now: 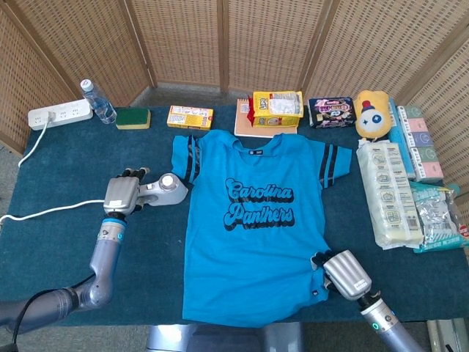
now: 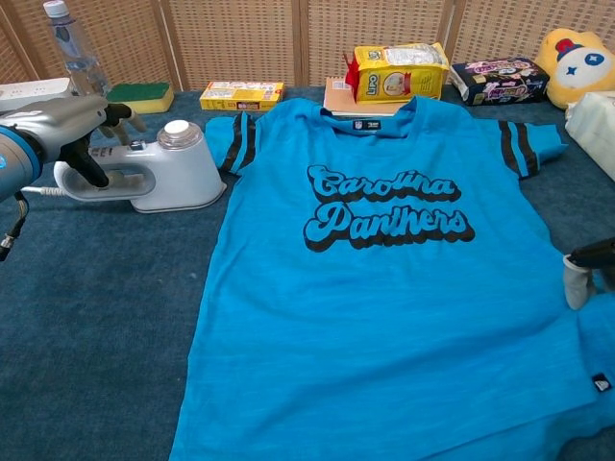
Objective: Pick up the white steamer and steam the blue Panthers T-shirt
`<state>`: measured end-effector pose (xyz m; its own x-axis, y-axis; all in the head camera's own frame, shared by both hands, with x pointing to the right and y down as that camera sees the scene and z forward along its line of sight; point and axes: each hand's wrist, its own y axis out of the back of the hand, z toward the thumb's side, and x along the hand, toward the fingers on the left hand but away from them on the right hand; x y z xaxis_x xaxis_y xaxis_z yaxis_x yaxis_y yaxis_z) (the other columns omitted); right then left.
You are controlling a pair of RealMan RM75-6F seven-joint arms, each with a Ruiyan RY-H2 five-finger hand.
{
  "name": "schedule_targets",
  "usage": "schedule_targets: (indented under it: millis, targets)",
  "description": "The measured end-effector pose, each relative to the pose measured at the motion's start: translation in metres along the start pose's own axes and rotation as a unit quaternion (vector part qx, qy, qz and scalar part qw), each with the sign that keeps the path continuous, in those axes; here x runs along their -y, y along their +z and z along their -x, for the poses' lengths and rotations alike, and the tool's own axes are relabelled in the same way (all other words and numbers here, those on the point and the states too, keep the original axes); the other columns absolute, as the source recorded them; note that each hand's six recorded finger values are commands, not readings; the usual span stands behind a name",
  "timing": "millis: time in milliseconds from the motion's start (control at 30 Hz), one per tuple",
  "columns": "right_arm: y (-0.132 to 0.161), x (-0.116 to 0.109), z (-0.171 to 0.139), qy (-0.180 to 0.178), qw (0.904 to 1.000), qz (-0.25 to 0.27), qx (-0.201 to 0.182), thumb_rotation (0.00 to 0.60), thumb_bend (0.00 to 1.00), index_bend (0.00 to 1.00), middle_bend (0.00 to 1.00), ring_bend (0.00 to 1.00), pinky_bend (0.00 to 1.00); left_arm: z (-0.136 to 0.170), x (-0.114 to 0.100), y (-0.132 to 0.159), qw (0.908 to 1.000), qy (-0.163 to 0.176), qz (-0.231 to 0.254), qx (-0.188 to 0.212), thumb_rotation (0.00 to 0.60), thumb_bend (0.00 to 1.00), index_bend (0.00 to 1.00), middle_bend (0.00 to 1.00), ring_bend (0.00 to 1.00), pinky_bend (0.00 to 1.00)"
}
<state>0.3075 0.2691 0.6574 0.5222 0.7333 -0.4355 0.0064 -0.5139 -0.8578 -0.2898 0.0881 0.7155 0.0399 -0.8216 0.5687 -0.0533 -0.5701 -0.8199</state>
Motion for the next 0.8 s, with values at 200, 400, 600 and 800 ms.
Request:
schedule_targets:
  millis: [200, 400, 600, 800]
  targets:
    - [-0.003, -0.003, -0.002, -0.001, 1.0, 0.0, 0.006, 0.6, 0.57, 0.61, 0.55, 0.61, 0.78, -0.01, 0.0, 0.0, 0.9995, 0.001, -0.032, -0.001, 0.564, 0.39, 0.18, 0.31, 0.21, 0.37]
    - [-0.008, -0.007, -0.004, -0.005, 0.9999, 0.0, 0.014, 0.6, 0.57, 0.61, 0.55, 0.61, 0.78, -0.02, 0.004, 0.004, 0.9988, -0.001, -0.048, -0.003, 0.567, 0.41, 0.18, 0.31, 0.21, 0.37]
    - [-0.012, -0.01, -0.007, -0.009, 0.9997, -0.001, 0.023, 0.6, 0.57, 0.61, 0.55, 0.61, 0.78, -0.028, 0.01, 0.007, 0.9982, -0.009, -0.059, -0.001, 0.592, 0.46, 0.18, 0.31, 0.22, 0.44]
    - [-0.014, -0.013, -0.009, -0.012, 0.9995, -0.001, 0.028, 0.6, 0.57, 0.61, 0.56, 0.61, 0.78, -0.034, 0.015, 0.007, 0.9984, -0.009, -0.056, -0.003, 0.6, 0.5, 0.3, 0.33, 0.33, 0.56]
